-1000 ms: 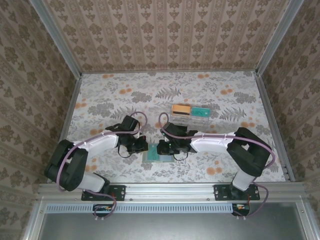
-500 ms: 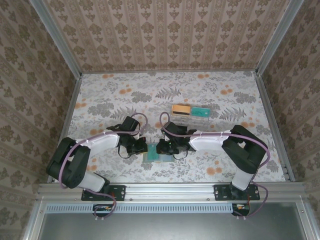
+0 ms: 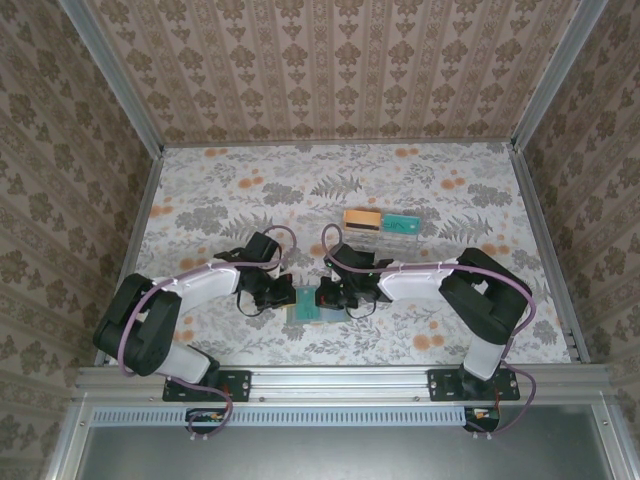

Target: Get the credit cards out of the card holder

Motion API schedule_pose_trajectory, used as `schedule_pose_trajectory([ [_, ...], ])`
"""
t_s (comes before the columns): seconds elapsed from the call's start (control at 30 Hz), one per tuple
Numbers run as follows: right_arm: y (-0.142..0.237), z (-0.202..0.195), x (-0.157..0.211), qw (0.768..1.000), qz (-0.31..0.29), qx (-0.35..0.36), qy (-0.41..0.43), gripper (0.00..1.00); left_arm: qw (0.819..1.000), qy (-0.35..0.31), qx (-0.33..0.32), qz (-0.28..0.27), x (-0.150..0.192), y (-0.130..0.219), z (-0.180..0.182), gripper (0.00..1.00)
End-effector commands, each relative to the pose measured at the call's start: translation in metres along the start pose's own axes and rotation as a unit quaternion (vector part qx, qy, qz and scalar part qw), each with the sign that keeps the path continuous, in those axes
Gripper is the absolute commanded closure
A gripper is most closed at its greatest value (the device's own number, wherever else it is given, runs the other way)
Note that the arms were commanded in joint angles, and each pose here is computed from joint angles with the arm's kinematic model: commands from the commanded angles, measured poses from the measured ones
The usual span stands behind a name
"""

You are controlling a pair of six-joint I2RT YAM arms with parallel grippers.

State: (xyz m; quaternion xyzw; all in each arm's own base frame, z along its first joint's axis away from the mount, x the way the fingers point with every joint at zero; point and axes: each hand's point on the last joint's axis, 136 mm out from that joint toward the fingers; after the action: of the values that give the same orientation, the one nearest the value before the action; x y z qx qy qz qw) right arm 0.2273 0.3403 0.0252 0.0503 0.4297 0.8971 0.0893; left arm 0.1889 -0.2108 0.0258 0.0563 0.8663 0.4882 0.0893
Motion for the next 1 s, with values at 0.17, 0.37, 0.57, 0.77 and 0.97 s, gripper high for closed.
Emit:
schedule_pose_trajectory([
  [0.17,0.015,-0.015,-0.002,1.000,-0.010,-0.002,-0.020,1.00,0.998,0.012,-0.056,0.034,0.016,-0.005,0.023,1.00],
  [0.37,0.011,-0.011,0.000,1.000,-0.001,-0.015,-0.019,0.95,0.998,0.008,-0.053,0.033,0.015,-0.006,0.021,1.00],
  [0.57,0.000,-0.012,0.002,0.999,0.012,-0.027,-0.028,0.82,0.998,0.004,-0.051,0.035,0.016,-0.007,0.018,1.00],
  [0.77,-0.003,-0.011,0.002,0.999,0.014,-0.033,-0.032,0.82,0.998,0.000,-0.050,0.034,0.015,-0.007,0.016,1.00],
  [0.97,0.002,-0.019,-0.002,0.999,0.004,-0.030,-0.041,0.99,0.998,-0.001,-0.052,0.034,0.016,-0.007,0.016,1.00],
])
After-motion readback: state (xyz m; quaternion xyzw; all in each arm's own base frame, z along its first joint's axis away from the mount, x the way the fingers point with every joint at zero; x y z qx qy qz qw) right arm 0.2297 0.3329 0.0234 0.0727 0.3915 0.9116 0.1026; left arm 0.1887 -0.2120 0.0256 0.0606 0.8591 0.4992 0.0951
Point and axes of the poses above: each hand's point on the last joint's axis, 136 mm out from that joint toward the fingers, its own y axis back along the fingers, its own z axis along the line the jaws close on, x = y × z, and after that the axes turned 12 degrees about -y, right-handed
